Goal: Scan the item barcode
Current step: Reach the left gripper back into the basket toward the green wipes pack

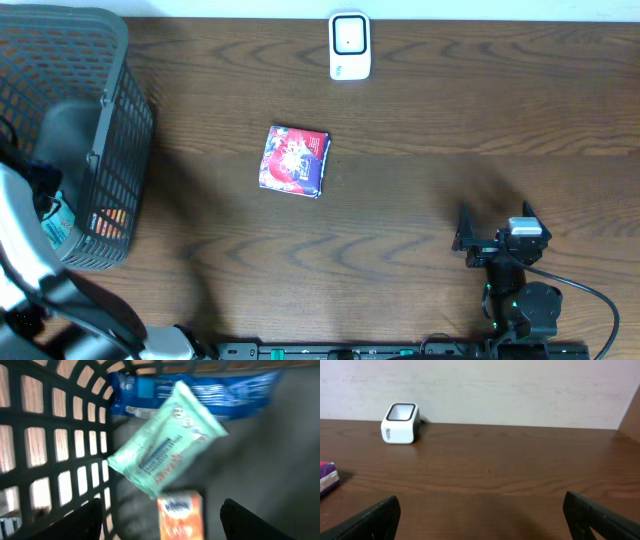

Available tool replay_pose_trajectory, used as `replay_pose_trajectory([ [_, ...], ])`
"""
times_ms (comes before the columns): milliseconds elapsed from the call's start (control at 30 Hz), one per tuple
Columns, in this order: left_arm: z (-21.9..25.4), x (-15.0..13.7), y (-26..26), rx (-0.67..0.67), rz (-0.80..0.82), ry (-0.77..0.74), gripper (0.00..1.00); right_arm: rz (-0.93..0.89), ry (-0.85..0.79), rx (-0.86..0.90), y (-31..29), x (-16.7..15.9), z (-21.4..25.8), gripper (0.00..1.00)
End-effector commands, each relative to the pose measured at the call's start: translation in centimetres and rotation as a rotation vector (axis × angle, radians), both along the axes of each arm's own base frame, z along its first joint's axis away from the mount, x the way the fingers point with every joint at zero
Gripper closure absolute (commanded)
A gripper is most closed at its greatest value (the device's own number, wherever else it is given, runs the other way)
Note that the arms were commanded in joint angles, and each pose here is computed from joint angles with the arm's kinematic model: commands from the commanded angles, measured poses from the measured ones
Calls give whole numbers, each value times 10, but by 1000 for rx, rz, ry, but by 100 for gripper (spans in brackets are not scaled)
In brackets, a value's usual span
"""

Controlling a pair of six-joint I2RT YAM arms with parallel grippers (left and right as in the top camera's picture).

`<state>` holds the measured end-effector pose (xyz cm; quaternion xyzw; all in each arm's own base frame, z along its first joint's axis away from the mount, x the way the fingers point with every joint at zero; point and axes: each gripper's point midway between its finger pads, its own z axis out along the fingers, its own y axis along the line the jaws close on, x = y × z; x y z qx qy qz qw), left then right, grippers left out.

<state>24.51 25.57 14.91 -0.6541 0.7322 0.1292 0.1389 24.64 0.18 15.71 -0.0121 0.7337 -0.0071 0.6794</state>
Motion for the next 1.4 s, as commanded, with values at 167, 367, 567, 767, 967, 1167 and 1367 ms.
replay_pose_trajectory([
  [167,-66,-22,24,12,68,291,25,4,4,10,2,0,-2,1],
  [367,-108,-26,23,-53,59,385,25,4,4,10,2,0,-2,1],
  [567,-142,-30,19,-106,43,455,54,4,4,10,2,0,-2,1],
  [767,-147,-23,15,-140,41,417,93,5,4,10,2,0,-2,1],
  [967,-127,-4,10,-169,20,294,93,4,4,10,2,0,-2,1],
  [1167,-58,32,7,-116,-69,12,93,4,4,10,2,0,-2,1],
  [1367,33,38,4,47,-97,-221,93,5,4,10,2,0,-2,1],
])
